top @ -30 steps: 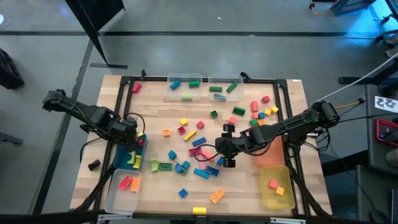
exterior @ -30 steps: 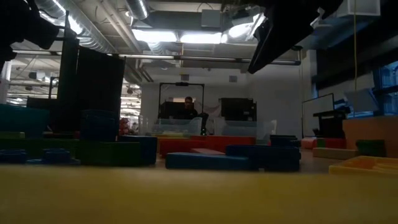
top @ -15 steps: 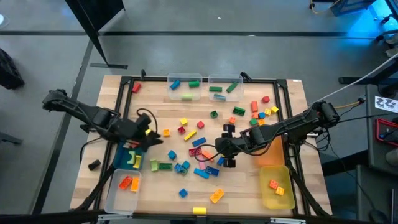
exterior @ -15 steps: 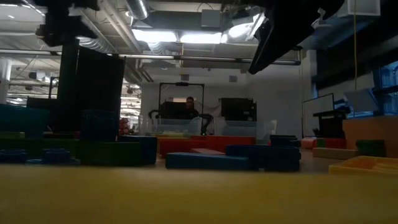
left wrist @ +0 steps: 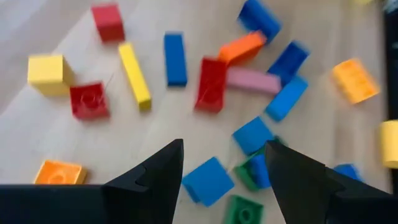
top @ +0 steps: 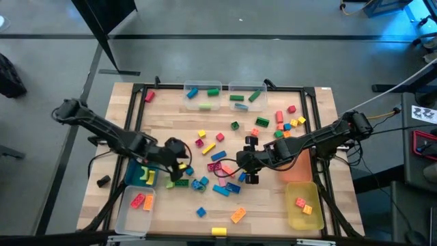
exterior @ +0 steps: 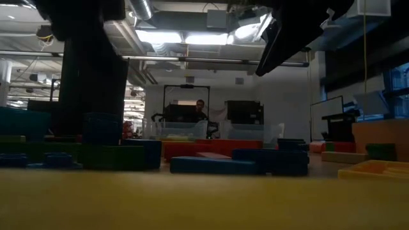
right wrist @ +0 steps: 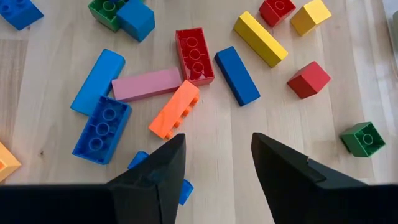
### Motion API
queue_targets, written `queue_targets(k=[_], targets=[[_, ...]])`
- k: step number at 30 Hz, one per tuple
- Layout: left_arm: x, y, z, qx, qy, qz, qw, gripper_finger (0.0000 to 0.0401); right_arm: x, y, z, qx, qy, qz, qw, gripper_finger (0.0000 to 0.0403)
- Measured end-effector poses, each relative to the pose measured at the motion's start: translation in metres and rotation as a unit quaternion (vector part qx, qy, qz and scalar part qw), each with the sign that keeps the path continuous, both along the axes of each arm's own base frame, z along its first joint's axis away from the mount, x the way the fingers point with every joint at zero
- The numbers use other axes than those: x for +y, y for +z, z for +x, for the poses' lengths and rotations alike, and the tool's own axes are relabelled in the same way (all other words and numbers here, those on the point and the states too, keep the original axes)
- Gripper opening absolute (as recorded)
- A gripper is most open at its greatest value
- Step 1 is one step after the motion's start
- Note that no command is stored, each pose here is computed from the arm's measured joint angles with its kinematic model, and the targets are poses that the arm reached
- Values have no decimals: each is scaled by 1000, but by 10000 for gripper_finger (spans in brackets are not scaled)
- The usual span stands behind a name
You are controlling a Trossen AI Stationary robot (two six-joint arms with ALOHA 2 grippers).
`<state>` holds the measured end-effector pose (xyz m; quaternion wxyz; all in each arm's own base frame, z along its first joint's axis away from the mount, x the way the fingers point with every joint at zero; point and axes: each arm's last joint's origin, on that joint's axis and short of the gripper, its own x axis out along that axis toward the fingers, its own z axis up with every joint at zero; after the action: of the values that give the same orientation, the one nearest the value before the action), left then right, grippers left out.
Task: Sort blocks by size
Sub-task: Put the blue block into the blue bin
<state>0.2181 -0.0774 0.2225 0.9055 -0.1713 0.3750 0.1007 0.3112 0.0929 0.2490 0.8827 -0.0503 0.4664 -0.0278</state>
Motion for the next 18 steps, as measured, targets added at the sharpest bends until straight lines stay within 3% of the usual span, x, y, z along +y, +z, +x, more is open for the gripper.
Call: queue_targets(k=[9, 18], targets=[[-7, -26, 10, 70, -7, -26, 997, 209, 0, 0, 0, 0, 0, 0, 1000, 186], [-6, -29, 11, 78, 14, -38, 996, 209, 0, 0, 0, 0, 0, 0, 1000, 186]])
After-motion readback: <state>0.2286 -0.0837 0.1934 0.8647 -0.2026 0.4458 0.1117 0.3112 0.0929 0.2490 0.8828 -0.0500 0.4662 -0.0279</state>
